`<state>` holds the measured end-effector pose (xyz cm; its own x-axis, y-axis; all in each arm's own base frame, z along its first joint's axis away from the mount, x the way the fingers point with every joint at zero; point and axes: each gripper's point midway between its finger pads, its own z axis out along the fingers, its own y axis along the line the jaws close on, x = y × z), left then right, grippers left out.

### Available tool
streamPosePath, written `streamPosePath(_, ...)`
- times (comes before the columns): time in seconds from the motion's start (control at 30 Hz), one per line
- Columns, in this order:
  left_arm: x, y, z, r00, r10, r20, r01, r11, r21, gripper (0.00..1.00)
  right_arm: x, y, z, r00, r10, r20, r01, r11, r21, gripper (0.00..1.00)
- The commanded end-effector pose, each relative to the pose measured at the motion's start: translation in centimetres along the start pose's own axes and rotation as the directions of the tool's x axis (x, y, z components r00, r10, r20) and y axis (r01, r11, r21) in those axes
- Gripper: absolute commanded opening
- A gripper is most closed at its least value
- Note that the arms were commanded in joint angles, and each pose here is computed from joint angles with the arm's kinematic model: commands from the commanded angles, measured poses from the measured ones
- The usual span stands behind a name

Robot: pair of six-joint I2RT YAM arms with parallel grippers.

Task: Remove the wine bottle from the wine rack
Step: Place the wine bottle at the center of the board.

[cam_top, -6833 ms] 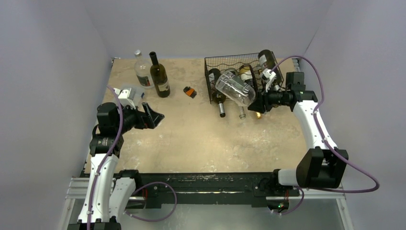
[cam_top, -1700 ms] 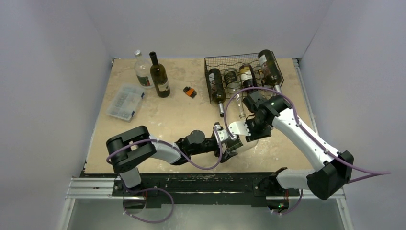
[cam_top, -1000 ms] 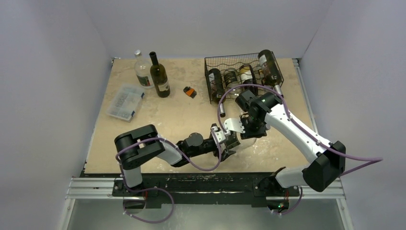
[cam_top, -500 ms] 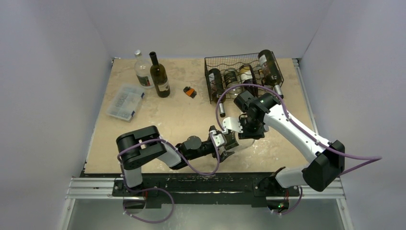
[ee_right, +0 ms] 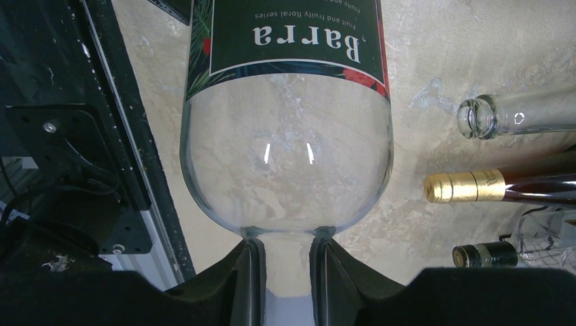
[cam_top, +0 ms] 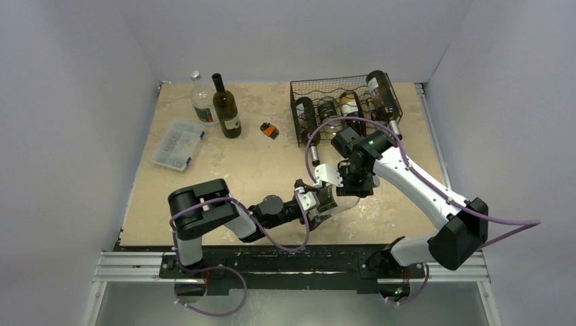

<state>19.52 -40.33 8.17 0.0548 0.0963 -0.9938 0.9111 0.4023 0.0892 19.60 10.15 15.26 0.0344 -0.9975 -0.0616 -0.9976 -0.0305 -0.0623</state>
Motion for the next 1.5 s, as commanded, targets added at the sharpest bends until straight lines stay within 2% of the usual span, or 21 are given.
streamPosePath(0.0,3.2,2.2,-0.9,0.996,-0.011,-0.092,0.0,0.993,-0.12,0.84,-5.8,0.3,-1.1,0.963,0.026,0.269,-0.016,0.999,-0.041,0.32)
streamPosePath(0.57,3.6,2.2,-0.8,0.995,-0.022,-0.096,0.01,0.992,-0.125,0.82,-5.6,0.4,-1.0,0.968,0.001,0.252,0.008,0.999,-0.036,0.38)
streamPosePath(0.7,3.8,2.2,-0.8,0.995,-0.024,-0.1,0.011,0.992,-0.126,0.82,-5.6,0.2,-1.1,0.969,-0.002,0.247,0.009,1.0,-0.025,0.43)
streamPosePath(1.07,4.1,2.2,-0.9,0.994,-0.027,-0.102,0.014,0.992,-0.129,0.82,-5.6,-0.3,-1.9,0.969,-0.011,0.247,0.009,1.0,0.007,0.44)
streamPosePath(1.47,4.2,2.3,-1.1,0.994,-0.027,-0.105,0.013,0.991,-0.136,0.82,-7.1,0.0,-3.9,0.945,-0.038,0.326,0.041,0.999,-0.002,0.47)
